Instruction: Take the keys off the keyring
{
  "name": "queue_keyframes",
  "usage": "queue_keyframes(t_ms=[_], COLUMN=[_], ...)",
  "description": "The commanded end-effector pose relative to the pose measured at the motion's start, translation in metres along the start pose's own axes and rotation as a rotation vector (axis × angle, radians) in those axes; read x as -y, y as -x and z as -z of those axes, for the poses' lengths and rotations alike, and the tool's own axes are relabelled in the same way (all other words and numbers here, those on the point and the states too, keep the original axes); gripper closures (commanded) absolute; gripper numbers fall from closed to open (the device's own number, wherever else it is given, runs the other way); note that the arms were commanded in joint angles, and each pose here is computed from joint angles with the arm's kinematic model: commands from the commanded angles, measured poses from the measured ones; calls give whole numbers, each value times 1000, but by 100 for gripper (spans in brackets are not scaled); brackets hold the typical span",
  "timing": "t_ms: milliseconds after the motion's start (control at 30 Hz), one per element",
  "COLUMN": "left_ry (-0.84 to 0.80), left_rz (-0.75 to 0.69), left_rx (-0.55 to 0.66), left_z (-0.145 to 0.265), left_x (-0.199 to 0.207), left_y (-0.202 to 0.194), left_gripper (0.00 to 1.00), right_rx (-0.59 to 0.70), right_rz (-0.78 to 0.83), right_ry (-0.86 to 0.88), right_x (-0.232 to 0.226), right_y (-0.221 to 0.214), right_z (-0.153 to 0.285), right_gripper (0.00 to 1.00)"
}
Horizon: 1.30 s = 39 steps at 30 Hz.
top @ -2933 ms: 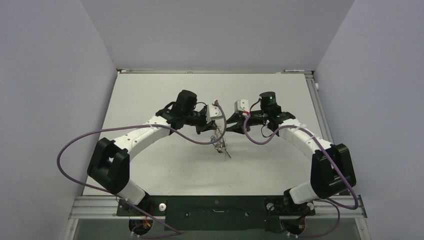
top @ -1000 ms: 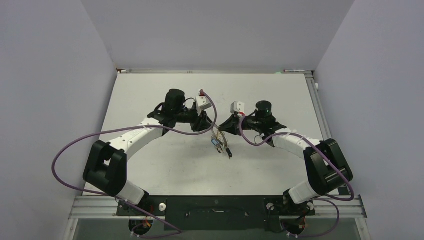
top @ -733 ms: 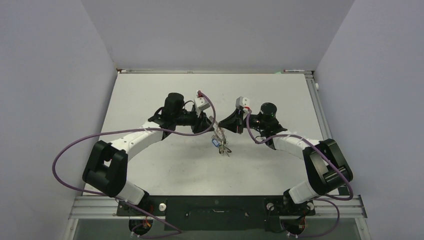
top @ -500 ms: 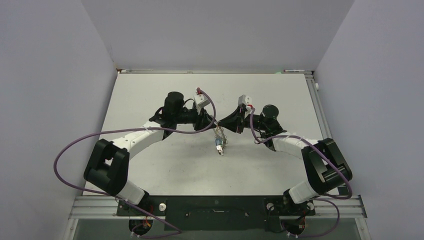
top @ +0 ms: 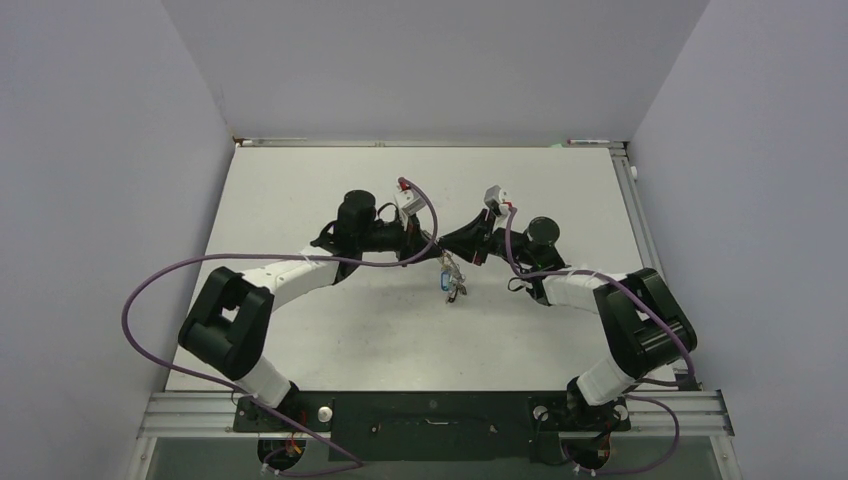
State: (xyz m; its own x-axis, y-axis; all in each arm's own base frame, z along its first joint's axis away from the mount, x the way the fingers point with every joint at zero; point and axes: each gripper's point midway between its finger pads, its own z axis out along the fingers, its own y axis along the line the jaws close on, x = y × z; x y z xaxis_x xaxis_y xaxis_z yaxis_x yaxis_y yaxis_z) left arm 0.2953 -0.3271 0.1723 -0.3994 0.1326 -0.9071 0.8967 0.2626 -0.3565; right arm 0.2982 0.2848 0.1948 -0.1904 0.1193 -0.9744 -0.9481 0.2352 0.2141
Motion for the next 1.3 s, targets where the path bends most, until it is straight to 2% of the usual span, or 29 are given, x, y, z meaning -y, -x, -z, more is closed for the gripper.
queue_keyframes(t_ms=[0, 133, 300, 633, 767, 967, 1067, 1267], left_ry=[-49, -33, 56, 285, 422, 642, 733, 807], left_rz=[14, 51, 65, 170, 164, 142, 120, 56], left_rx=[59, 34, -53, -120, -204, -384, -485, -570], left_z=[-12, -15, -5, 63, 99, 153, 175, 180], left_x=[12, 8, -8, -57, -84, -129, -140, -150], left_y=[11, 2, -22, -34, -46, -67, -78, -91], left_gripper=[100, 100, 100, 100, 100, 100, 100, 100], right_rx=[100, 106, 121, 122, 111, 88, 73, 70], right_rz=[-26, -66, -72, -55, -44, -8, 3, 13], right_ry=[-32, -64, -85, -125, -141, -159, -160, -164], right_x=[3, 8, 16, 29, 33, 37, 37, 36], right_y=[16, 10, 19, 32, 32, 40, 42, 47], right_z=[-4, -5, -3, 7, 11, 12, 12, 13], right_gripper=[95, 95, 95, 95, 95, 95, 95, 95])
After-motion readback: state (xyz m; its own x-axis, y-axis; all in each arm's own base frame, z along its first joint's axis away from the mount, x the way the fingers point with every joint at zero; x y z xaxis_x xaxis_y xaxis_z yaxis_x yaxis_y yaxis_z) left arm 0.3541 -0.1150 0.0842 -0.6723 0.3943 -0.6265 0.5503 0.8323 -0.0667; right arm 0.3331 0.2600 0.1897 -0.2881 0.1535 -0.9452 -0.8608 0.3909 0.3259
